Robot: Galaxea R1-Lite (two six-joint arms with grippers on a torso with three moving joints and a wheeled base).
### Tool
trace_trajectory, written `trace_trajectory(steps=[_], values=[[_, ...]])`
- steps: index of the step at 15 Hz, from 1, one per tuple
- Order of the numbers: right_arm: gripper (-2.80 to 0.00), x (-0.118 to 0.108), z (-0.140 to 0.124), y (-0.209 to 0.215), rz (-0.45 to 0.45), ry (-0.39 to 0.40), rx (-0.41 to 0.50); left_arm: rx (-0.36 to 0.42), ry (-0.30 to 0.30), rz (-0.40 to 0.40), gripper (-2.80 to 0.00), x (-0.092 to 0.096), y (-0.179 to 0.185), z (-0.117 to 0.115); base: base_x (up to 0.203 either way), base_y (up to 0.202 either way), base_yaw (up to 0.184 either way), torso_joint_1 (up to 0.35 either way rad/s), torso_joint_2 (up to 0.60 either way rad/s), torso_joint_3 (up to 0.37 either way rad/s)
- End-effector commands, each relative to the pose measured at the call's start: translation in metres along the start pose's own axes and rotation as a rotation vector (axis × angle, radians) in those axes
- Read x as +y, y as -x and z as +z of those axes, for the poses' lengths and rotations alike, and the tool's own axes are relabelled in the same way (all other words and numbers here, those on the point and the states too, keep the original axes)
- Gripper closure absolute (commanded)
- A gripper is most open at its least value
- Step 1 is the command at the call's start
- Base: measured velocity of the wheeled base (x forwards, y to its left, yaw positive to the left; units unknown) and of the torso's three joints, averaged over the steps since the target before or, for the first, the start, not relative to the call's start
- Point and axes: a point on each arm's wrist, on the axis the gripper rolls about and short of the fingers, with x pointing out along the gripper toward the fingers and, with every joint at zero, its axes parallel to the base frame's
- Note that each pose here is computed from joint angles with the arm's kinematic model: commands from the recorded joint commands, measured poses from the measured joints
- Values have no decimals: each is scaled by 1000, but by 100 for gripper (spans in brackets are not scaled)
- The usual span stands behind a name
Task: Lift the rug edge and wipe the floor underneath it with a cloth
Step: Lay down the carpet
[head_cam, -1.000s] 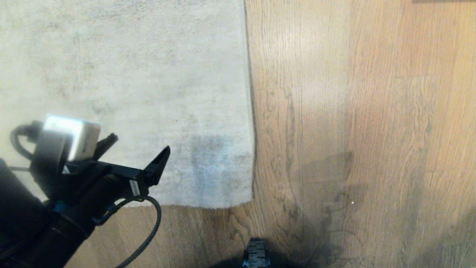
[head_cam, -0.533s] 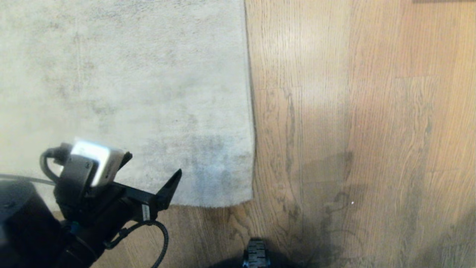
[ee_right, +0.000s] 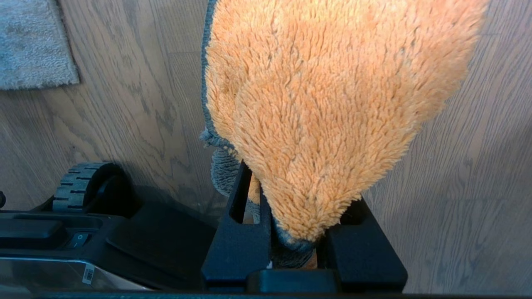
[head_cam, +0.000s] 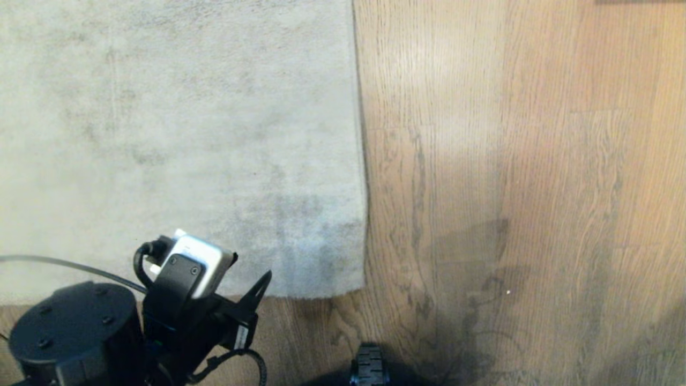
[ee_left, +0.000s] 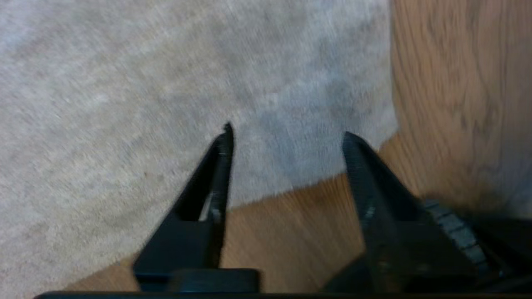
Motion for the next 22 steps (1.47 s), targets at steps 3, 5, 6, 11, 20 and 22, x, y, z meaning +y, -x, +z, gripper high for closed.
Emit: trace_trajectory(steps=[3,5,6,11,20,22], values=[[0,0,0,0,1,0,2,134,-85,-20,0,-16,-18,-27,0,0,0,0,0,0],[0,0,0,0,1,0,1,208,-128,-27,0,-26,-31,-42,0,0,0,0,0,0],[0,0,0,0,1,0,2,249,-152,-30,0,-31,-38,-51,0,0,0,0,0,0],[0,0,0,0,1,0,2,420,-182,-38,0,-47,-57,-92,0,0,0,0,0,0],[0,0,0,0,1,0,2,282,-97,58,0,-48,-122,-97,0,0,0,0,0,0],[0,0,0,0,1,0,2,208,-53,19,0,-55,-148,-88,0,0,0,0,0,0]])
